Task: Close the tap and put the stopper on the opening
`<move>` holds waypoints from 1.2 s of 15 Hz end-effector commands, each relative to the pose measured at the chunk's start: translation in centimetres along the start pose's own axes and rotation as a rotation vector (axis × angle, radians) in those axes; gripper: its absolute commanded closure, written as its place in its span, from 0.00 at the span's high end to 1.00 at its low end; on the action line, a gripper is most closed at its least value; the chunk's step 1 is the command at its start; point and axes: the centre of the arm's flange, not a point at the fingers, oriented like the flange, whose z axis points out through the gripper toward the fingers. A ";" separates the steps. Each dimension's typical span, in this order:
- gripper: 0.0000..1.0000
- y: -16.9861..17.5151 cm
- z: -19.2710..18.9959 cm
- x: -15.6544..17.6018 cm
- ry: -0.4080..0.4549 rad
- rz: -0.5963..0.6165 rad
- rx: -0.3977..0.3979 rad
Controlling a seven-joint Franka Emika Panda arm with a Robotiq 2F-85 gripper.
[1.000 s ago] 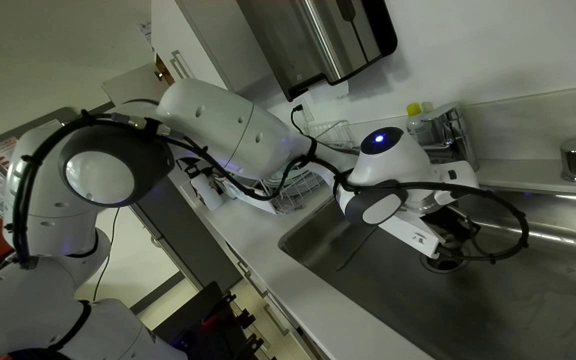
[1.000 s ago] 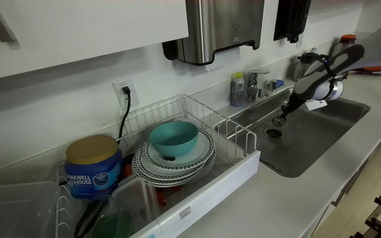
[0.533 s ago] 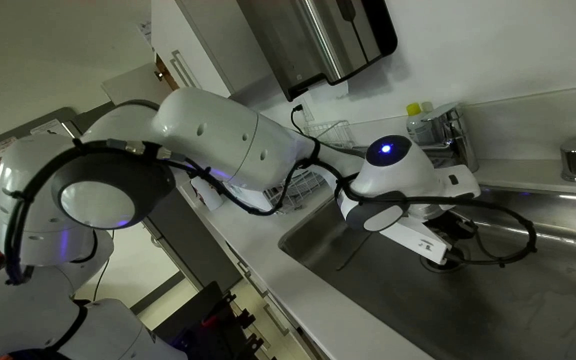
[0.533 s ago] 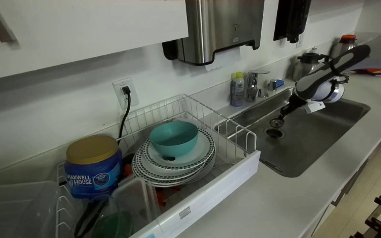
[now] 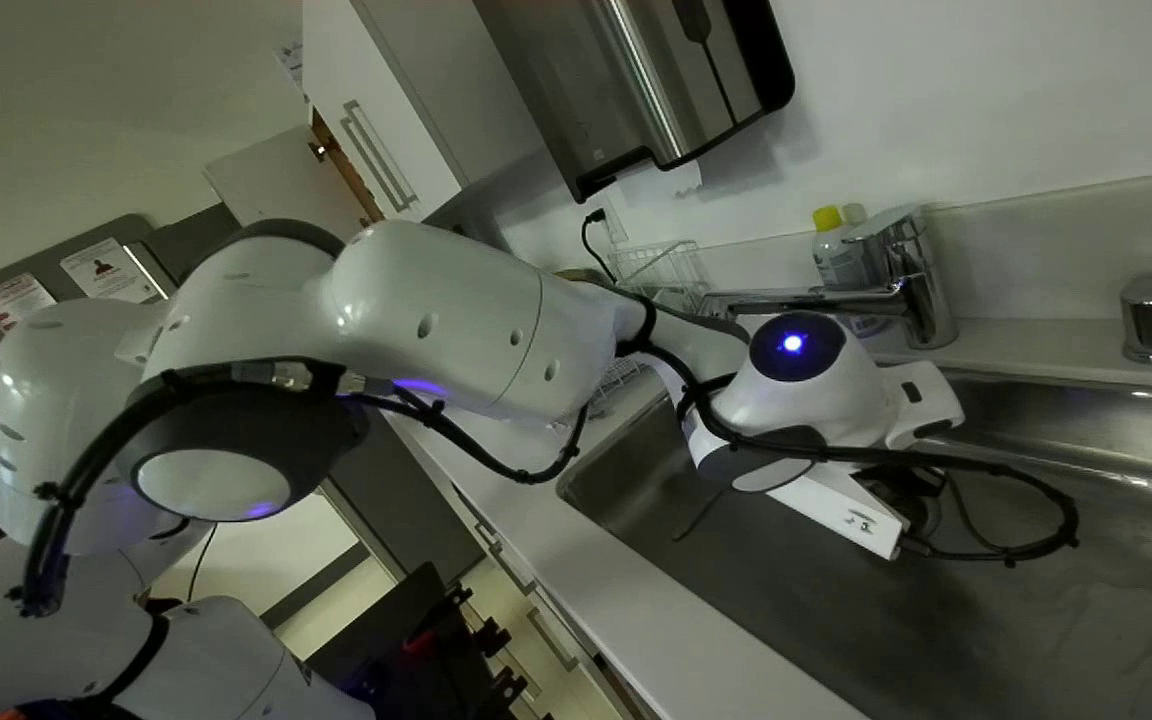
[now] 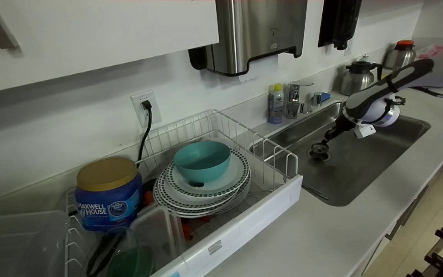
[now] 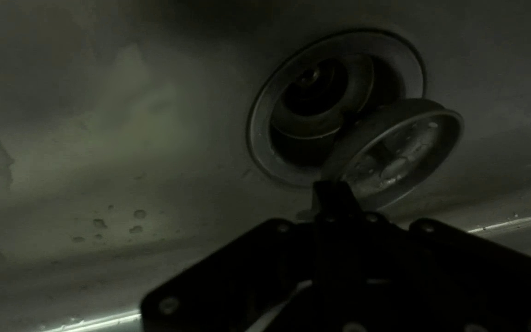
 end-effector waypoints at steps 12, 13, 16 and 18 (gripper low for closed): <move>0.01 0.3 1.9 -0.4 0.028 -0.006 -0.010; 0.01 0.4 2.0 -0.5 0.028 -0.005 -0.016; 0.01 0.5 2.2 -0.7 0.028 -0.003 -0.039; 0.01 0.7 2.3 -0.8 0.029 -0.005 -0.055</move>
